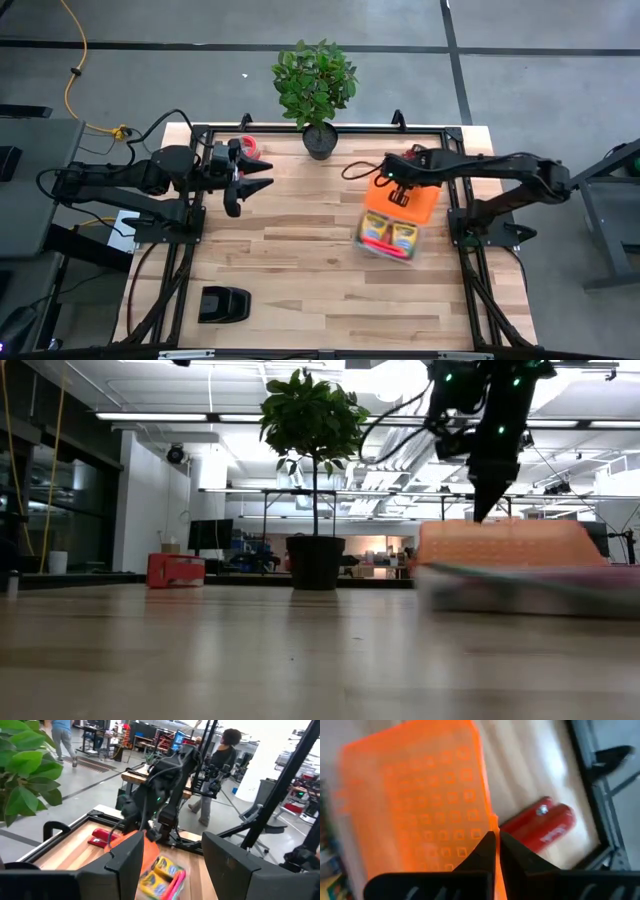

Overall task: Pack school essentials
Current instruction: Close the orange supply box

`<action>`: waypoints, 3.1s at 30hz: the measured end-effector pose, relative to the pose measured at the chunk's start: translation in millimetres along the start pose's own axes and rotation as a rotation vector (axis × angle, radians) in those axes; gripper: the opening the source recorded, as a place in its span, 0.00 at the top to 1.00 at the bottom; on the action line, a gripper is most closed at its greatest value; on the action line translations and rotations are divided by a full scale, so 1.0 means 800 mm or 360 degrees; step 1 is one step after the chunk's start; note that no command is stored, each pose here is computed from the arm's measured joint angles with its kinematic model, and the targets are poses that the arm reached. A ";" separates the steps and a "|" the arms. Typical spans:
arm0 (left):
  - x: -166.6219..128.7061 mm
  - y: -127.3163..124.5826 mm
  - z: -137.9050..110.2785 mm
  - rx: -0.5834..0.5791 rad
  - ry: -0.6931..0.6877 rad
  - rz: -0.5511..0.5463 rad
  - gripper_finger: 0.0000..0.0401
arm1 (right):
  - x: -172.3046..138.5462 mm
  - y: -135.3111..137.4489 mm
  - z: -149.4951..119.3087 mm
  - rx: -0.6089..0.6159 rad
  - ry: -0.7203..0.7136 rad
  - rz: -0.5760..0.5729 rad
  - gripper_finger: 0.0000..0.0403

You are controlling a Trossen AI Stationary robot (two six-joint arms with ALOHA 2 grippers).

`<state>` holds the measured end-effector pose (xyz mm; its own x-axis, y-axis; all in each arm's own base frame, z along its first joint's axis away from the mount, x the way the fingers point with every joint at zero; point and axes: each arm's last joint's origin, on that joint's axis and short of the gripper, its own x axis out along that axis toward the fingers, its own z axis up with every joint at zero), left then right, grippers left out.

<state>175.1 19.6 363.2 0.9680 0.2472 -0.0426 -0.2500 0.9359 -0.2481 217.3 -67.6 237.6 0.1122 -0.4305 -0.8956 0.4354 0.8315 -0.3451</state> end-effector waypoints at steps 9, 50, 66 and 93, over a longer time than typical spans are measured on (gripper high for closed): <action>0.000 0.000 0.000 0.0000 -0.0003 0.0008 0.53 | -0.022 0.014 -0.011 -0.0057 -0.0073 -0.0015 1.00; 0.190 0.014 -0.190 -0.0035 0.0815 0.0127 0.53 | -0.061 0.070 0.013 -0.0241 -0.0231 -0.0388 1.00; 0.292 0.001 -0.328 -0.0230 0.0947 -0.0059 0.95 | -0.061 0.072 0.013 -0.0161 -0.0253 -0.0361 1.00; 0.295 0.000 -0.324 -0.0435 0.0757 0.0230 1.00 | -0.089 0.088 0.031 -0.0004 -0.0318 0.0183 1.00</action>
<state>409.3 12.9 102.3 0.8432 0.1686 -0.5105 -0.4273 0.7865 -0.4460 262.5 13.0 283.7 0.3359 -0.3935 -0.8558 0.4072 0.8799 -0.2448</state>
